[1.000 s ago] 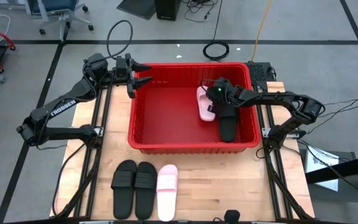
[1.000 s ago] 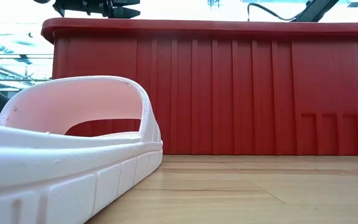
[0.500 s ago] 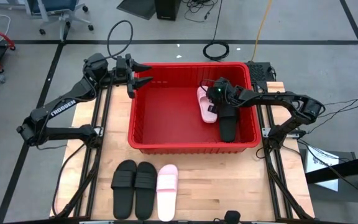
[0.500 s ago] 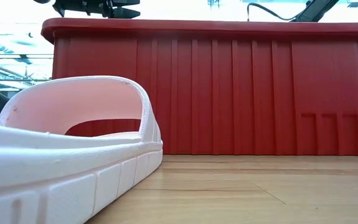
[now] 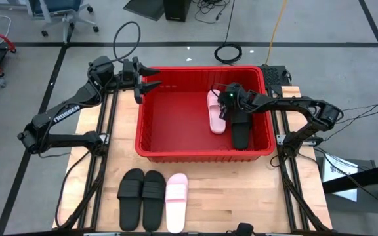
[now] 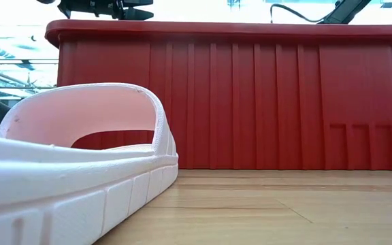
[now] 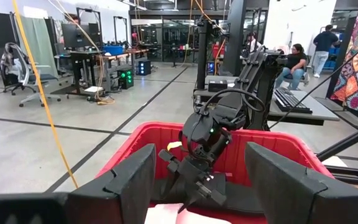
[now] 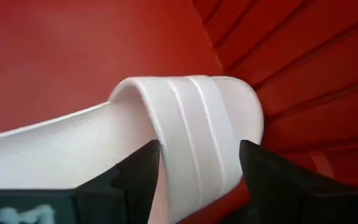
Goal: Pick and place slides into bin
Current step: Put the pink slide into the red organizer bin
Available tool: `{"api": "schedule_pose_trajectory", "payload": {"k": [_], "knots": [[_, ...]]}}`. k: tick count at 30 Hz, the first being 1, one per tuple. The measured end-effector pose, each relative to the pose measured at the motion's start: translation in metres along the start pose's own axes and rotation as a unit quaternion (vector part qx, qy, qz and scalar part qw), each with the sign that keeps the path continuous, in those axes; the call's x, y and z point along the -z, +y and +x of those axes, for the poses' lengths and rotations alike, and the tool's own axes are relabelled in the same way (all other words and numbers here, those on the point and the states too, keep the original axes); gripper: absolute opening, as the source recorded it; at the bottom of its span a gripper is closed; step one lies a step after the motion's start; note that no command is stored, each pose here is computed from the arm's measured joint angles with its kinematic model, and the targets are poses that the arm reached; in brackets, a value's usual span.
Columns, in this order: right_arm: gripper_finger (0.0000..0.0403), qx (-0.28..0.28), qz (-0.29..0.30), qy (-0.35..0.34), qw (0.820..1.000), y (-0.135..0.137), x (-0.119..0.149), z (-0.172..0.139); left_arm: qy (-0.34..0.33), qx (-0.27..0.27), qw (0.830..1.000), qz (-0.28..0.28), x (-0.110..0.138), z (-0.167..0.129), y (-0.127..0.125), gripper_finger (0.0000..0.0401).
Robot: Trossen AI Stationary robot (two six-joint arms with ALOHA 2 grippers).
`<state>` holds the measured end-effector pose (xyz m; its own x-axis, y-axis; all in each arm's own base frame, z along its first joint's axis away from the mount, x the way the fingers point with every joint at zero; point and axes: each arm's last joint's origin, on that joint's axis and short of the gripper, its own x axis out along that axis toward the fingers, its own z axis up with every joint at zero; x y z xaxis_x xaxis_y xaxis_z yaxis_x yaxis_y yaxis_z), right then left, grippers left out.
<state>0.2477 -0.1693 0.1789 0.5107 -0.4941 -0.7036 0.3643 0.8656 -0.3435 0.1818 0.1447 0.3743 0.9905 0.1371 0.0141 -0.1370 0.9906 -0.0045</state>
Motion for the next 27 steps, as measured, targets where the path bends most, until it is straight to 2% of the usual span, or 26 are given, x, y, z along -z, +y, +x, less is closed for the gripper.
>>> {"api": "schedule_pose_trajectory", "payload": {"k": [3,11,19,27], "knots": [[0.0224,-0.024,0.001,-0.013,1.0,0.001,-0.001,0.0,0.002,0.0,1.0,-0.002,0.0,0.0,0.0,0.0248],[0.023,-0.039,0.006,-0.016,0.999,0.004,-0.002,-0.001,0.003,0.0,1.0,-0.003,0.001,0.0,0.0,0.0248],[0.0228,-0.042,-0.031,-0.05,0.997,0.015,-0.012,-0.003,0.002,0.001,1.0,-0.007,0.0,0.0,0.0,0.0248],[0.022,-0.035,-0.052,-0.122,0.991,0.026,-0.03,-0.015,-0.01,0.064,0.998,0.003,-0.004,0.003,-0.015,0.0248]]}}
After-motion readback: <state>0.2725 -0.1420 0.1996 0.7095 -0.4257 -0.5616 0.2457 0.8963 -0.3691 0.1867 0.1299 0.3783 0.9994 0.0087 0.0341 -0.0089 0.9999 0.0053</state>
